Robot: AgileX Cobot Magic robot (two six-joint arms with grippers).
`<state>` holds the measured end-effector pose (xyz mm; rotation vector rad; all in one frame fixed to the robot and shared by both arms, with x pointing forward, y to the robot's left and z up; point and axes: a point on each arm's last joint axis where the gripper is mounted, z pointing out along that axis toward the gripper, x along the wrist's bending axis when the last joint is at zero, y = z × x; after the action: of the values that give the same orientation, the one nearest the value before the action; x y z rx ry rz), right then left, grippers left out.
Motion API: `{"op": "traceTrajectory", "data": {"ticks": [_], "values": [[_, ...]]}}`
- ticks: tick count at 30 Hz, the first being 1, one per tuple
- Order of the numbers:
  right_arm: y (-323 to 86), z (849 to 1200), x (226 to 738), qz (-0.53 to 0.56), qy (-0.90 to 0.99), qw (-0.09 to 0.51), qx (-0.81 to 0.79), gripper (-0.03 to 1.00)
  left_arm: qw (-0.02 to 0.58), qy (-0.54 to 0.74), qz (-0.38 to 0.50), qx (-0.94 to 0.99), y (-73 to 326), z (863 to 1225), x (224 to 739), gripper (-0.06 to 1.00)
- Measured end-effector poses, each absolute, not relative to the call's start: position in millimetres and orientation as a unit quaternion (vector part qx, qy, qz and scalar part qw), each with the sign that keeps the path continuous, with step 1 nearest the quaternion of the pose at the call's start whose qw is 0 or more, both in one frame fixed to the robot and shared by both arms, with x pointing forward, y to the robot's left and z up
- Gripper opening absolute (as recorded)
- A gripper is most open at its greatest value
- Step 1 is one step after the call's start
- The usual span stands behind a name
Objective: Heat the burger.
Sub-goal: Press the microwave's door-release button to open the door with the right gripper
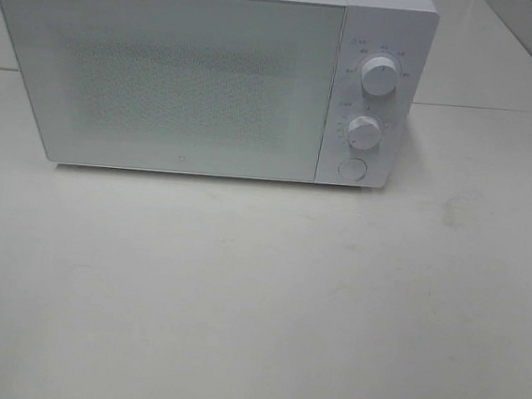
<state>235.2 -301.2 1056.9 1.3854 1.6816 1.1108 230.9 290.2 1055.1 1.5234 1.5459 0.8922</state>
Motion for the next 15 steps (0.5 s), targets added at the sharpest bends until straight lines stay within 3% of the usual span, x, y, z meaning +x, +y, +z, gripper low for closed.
{"op": "traceTrajectory", "data": {"ticks": [15], "values": [[-300.9,1068.9,235.2,0.445,0.635,0.352,0.524,0.75,0.387,0.607,0.351,0.599,290.2,1055.1,230.9,0.97]]}}
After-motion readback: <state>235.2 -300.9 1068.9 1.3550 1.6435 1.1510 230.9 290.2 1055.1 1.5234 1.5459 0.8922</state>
